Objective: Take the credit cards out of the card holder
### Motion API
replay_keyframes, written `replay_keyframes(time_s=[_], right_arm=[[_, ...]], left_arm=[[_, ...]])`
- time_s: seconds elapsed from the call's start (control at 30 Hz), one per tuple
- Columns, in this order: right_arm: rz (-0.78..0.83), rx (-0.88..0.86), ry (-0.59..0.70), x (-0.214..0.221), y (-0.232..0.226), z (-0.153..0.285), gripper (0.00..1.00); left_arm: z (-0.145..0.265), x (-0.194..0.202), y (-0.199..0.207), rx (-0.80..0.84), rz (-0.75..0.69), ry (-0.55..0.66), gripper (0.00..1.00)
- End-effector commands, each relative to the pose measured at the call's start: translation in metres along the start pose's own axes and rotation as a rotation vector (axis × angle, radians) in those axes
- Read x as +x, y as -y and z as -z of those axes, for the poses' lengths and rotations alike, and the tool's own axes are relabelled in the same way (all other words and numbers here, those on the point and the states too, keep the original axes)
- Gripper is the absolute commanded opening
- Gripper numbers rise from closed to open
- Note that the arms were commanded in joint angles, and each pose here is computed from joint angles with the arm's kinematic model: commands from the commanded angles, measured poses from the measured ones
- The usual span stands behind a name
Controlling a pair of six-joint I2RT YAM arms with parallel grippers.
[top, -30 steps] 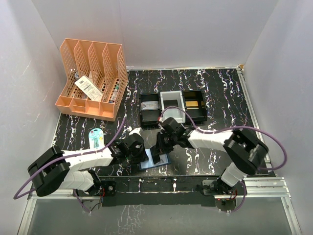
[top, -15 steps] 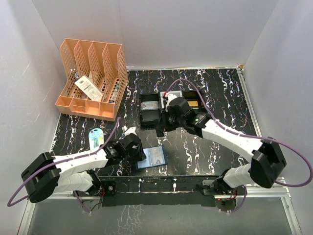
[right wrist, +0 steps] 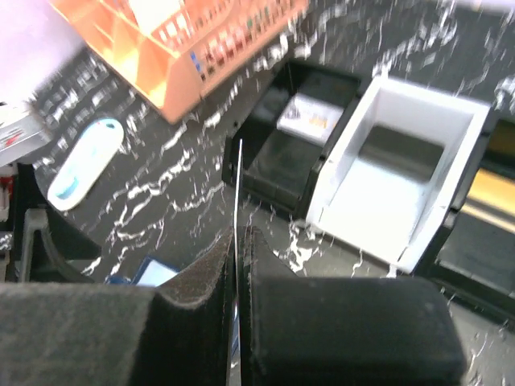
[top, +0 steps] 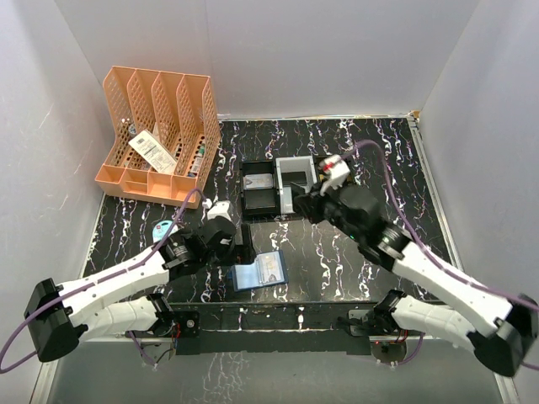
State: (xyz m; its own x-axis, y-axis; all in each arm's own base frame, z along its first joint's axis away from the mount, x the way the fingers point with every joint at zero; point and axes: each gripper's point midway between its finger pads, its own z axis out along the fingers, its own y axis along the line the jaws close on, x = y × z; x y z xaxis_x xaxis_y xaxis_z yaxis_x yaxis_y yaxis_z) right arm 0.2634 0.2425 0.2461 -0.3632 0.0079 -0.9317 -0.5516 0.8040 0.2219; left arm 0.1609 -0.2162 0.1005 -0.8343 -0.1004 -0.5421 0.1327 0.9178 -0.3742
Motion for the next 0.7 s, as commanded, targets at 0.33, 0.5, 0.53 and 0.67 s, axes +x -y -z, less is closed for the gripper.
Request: replay_keyframes(time_s=[0.33, 0.5, 0.53, 0.67], right_arm=[[0.193, 0.162, 0.291, -0.059, 0.040, 0.021, 0.00], [0.172, 0.097, 0.165, -0.041, 0.076, -0.006, 0.00], [0.184, 0.072, 0.154, -0.037, 0.080, -0.011, 0.00], [0.397, -0.056, 0.161, -0.020, 0.072, -0.025, 0.00]], left_arm=[[0.047, -0.100, -0.074, -0.188, -0.065, 0.133, 0.99], [0.046, -0.117, -0.117, -0.236, -0.020, 0.150, 0.99], [0.045, -0.119, -0.123, -0.221, -0.004, 0.162, 0.99], [0.040, -0.120, -0.128, -0.174, 0.019, 0.210, 0.99]])
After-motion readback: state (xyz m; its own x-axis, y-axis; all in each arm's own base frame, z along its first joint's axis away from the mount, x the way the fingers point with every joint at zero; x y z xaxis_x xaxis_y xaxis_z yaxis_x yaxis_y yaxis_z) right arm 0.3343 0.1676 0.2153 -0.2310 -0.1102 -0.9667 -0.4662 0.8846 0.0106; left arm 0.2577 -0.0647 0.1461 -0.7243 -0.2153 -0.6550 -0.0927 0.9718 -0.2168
